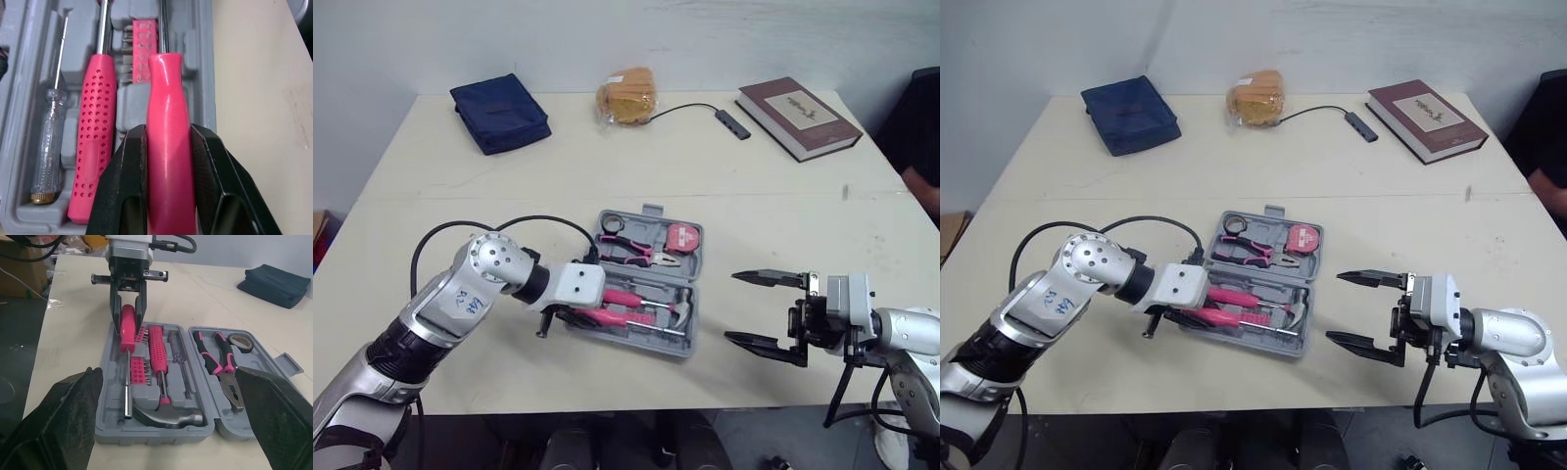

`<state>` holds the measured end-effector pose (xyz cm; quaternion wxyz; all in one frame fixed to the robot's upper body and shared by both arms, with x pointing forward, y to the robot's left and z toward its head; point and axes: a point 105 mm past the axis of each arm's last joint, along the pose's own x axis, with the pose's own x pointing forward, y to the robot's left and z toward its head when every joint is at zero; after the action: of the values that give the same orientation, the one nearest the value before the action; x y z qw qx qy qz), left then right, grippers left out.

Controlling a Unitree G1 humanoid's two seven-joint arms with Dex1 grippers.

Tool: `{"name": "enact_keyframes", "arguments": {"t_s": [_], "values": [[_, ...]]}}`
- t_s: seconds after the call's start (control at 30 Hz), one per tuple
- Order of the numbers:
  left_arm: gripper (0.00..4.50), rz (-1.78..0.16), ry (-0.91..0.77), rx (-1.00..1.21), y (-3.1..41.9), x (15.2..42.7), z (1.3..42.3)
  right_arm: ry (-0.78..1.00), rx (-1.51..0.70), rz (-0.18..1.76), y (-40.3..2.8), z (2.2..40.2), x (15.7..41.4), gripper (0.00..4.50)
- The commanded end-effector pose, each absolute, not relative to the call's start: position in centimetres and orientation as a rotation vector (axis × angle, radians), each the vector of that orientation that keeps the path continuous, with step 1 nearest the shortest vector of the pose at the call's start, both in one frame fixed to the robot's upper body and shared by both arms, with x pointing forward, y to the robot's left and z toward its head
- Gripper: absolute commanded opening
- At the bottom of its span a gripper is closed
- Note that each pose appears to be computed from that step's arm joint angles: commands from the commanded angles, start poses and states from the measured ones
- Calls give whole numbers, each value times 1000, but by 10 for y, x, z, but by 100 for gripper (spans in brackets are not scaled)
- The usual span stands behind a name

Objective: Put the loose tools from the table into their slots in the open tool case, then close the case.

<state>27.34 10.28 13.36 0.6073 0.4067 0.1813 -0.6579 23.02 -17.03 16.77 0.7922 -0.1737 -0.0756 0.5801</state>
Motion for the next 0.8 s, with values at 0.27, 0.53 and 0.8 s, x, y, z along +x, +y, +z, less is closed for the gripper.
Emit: {"name": "enact_keyframes", "arguments": {"t_s": [0.27, 0.53, 0.8], "values": [[54, -1530, 378, 947, 94, 273, 126, -239, -391, 1226, -165, 178, 230, 450], [365, -1605, 239, 830, 88, 262, 138, -247, -395, 1225, -164, 179, 233, 450], [365, -1655, 94, 676, 90, 255, 152, -241, -406, 1217, -168, 176, 239, 450]]}}
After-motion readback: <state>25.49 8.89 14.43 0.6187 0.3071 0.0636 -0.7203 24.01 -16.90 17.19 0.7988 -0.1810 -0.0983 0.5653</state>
